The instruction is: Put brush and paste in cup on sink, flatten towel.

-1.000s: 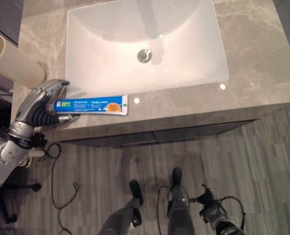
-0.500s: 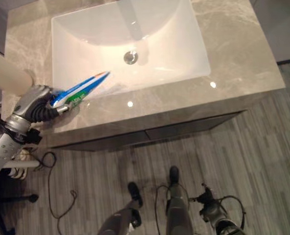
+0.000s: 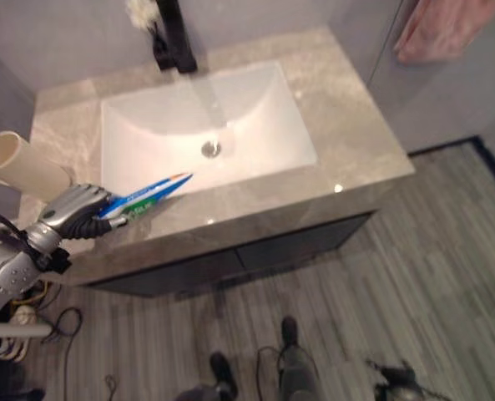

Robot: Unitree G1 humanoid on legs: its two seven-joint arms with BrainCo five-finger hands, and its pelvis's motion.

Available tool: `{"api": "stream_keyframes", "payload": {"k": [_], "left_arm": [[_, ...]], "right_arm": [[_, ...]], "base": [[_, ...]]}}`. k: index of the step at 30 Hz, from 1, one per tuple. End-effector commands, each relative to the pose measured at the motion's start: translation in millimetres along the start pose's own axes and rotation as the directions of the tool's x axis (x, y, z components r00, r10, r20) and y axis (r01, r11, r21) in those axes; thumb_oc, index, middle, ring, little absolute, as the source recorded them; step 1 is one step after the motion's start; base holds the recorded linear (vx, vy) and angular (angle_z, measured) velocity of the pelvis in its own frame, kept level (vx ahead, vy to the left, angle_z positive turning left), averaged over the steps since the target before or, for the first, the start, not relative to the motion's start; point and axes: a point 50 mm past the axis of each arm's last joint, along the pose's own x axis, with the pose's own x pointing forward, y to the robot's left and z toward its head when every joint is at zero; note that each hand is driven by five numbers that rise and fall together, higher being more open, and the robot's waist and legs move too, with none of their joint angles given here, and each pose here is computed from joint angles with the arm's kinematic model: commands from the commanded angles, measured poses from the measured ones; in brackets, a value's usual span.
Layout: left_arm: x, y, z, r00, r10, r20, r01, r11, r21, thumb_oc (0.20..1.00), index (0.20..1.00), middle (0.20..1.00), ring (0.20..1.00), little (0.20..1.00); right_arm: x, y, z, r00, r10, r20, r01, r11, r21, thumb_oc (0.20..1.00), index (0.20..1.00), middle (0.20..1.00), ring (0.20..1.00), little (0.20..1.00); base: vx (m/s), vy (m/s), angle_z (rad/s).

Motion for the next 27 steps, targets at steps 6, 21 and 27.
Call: {"api": "stream_keyframes", "payload": {"k": [6,21,27], "left_arm": [[-0.4,88.7,14.4,0.819,0.567,0.085,-0.573,0.816,0.077,0.200,0.200,0.200,0.200,0.200],[30.7,111.9,84.3,0.656,0.666,0.355,-0.671,0.730,-0.130,0.200,0.200,0.200,0.200,0.200],[30.3,110.0,86.1,0.657,0.652,0.379,-0.653,0.743,-0.145,0.200,0.200,0.200,0.200,0.200]], "right_arm": [[-18.6,-121.7,124.5,0.822,-0.416,0.390,0.190,0.845,0.500,1.000,1.000,1.000,1.000,1.000],[-300.8,51.3,298.6,-0.436,0.489,0.755,-0.381,0.660,-0.647,1.000,1.000,1.000,1.000,1.000],[-377.0,118.2,284.9,-0.686,0.499,0.530,-0.505,0.198,-0.840,1.000,1.000,1.000,1.000,1.000]], "base": [[0.02,-0.018,-0.05],[0.00,-0.005,-0.03],[-0.01,-0.037,0.11]]}}
